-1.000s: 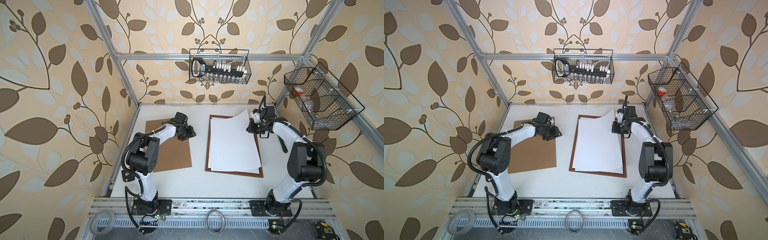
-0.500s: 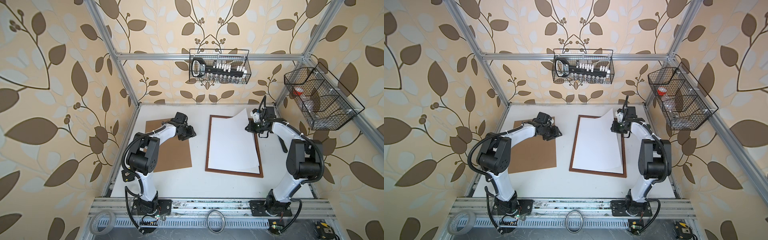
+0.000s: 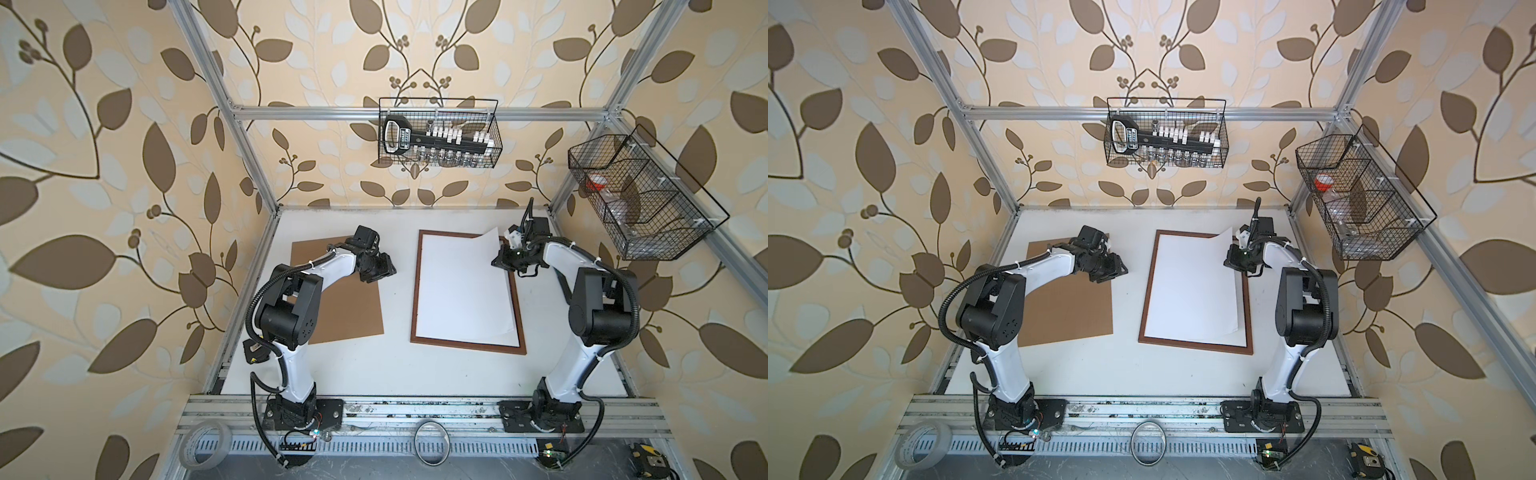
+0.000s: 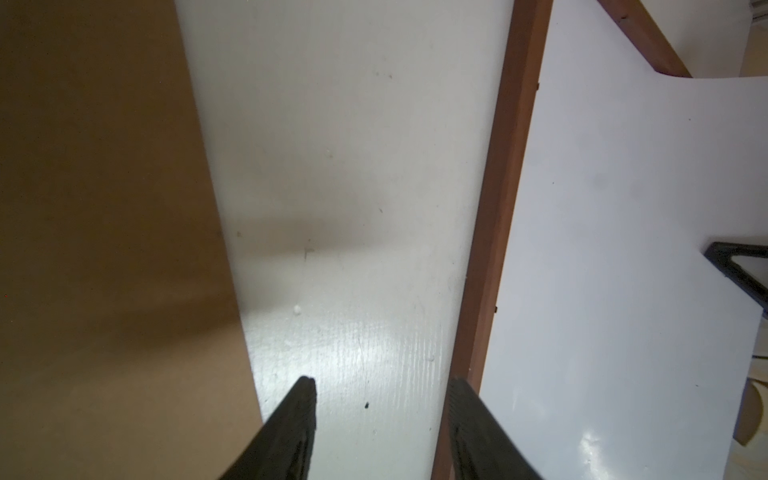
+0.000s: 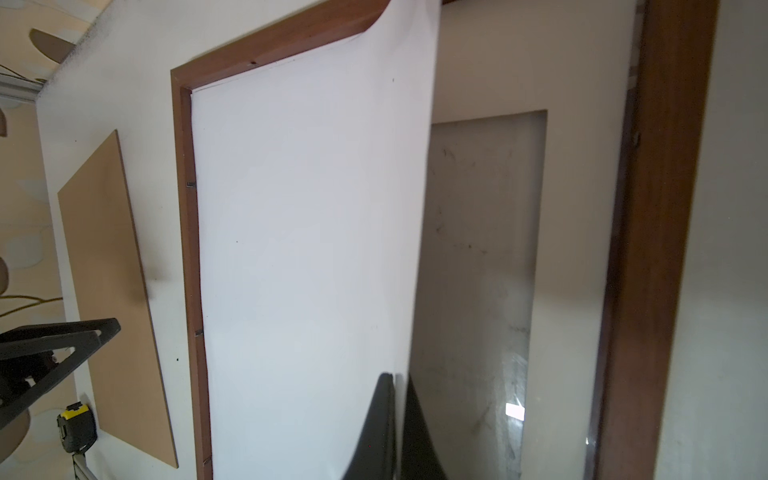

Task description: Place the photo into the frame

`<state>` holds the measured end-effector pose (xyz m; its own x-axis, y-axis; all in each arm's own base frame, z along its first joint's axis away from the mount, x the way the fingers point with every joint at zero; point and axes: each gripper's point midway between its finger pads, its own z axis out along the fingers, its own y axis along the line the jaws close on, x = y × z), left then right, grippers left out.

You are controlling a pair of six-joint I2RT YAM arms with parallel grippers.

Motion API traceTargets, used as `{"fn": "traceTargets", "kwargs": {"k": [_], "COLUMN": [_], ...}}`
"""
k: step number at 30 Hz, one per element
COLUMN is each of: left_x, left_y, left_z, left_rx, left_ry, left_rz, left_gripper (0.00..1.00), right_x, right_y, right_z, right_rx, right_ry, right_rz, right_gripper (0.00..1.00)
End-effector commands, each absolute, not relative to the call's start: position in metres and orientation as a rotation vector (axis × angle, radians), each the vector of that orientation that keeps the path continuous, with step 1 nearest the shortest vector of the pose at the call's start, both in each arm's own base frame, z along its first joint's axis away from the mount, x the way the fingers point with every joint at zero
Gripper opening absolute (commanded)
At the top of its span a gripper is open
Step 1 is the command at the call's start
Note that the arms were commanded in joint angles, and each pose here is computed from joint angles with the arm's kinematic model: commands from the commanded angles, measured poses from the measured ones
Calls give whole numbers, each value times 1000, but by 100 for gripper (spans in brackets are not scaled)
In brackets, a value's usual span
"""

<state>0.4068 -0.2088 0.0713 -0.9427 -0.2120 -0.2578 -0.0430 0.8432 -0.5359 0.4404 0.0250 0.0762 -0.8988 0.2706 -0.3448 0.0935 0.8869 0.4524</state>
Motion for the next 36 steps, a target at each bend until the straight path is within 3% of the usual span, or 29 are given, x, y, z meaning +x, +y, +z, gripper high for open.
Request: {"fn": "traceTargets", "kwargs": {"k": [1, 8, 23, 31, 36], "left_x": [402, 401, 403, 402, 391], "left_y": [-220, -223, -224, -221, -238], "left_z": [75, 80, 91, 93, 86], "left_rx": [-172, -166, -141, -133, -73], "left_ry": [2708, 2699, 2682, 2684, 2693], "left_rz": [-828, -838, -838, -805, -793], "left_gripper": [52, 53, 54, 61, 71], "right_x": [444, 440, 427, 409, 380], "right_y": [28, 27, -17, -40, -39], "right_z": [94, 91, 113, 132, 99], "right_rx": [235, 206, 285, 415, 494], "right_ry": [2613, 2635, 2638, 2557, 2588], "right_rz": [635, 542, 102, -89, -77], "right_gripper": [2, 8, 42, 49, 53]}}
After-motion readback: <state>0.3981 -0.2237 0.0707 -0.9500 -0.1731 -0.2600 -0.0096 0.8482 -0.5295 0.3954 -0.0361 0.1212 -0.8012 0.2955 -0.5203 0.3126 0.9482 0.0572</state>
